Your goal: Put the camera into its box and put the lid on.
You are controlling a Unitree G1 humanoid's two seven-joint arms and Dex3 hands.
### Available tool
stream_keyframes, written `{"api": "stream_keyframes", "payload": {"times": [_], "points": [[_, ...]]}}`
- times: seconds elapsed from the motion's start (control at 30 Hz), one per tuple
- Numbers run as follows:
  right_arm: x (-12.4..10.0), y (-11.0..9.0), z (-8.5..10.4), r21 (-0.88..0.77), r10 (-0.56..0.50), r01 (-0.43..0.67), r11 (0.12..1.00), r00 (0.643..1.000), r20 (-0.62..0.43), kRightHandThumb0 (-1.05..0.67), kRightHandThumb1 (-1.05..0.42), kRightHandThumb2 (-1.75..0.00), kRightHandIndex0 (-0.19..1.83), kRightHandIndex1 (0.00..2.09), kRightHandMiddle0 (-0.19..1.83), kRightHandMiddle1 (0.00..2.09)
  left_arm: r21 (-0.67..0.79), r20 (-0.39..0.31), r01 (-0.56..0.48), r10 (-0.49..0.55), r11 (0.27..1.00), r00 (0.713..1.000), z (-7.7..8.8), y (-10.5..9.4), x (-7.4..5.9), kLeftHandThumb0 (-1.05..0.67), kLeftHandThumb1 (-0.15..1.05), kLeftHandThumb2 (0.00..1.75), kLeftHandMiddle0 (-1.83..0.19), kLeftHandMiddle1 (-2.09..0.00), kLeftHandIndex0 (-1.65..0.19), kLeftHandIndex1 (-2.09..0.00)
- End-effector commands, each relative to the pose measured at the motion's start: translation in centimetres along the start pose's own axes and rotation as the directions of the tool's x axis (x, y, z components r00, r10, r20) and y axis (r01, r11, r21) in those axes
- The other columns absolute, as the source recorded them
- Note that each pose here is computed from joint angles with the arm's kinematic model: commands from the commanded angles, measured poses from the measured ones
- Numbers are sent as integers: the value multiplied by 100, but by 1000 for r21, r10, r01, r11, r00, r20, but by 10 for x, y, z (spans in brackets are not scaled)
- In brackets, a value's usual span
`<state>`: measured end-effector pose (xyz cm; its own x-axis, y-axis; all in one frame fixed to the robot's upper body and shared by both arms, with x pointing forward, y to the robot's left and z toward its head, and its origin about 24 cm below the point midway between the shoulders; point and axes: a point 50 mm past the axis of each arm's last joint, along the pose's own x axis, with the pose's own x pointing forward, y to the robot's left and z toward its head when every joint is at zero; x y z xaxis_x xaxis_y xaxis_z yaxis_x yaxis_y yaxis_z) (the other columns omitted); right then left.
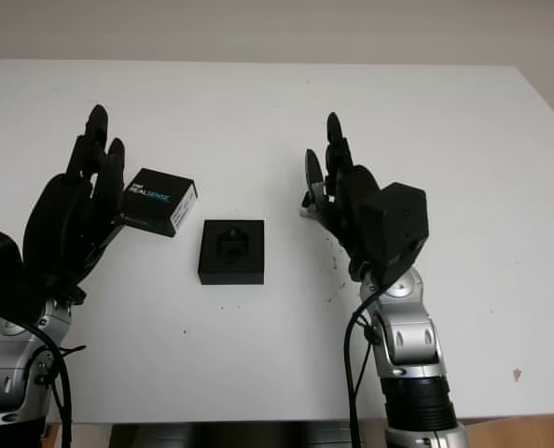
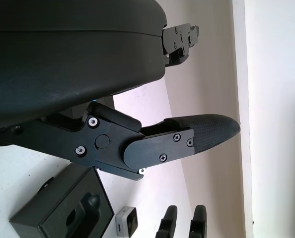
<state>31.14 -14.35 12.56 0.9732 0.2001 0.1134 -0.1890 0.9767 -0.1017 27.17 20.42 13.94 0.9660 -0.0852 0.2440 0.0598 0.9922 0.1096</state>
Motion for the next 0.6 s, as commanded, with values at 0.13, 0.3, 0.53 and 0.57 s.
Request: {"api": "stream_keyframes", "payload": {"times": [0.13, 0.3, 0.53, 0.57], "points": [[2, 1, 2, -8, 1, -1, 1000, 1000, 5, -79, -105, -67, -19, 0, -19, 0, 17, 13, -1, 1, 1000, 1000, 3, 2, 0, -76, 105, 63, 19, 0, 19, 0], [4, -3, 6, -19, -22, 22, 1000, 1000, 7, -79, -105, -55, -18, 2, -16, 3, 18, 9, -4, 4, 1000, 1000, 2, 2, 0, -76, 105, 63, 19, 0, 19, 0], [13, -31, 37, -307, -36, 75, 949, 991, 131, -64, -95, -6, 17, 18, 21, 24, 24, 8, -3, 3, 1000, 1000, 1, 2, 1, -76, 105, 63, 19, 0, 19, 0], [16, -36, 42, -376, -37, 90, 922, 989, 145, -62, -93, -5, 22, 20, 20, 33, 22, 6, -4, 3, 1000, 1000, 1, 2, 1, -76, 105, 63, 19, 0, 19, 0]]}}
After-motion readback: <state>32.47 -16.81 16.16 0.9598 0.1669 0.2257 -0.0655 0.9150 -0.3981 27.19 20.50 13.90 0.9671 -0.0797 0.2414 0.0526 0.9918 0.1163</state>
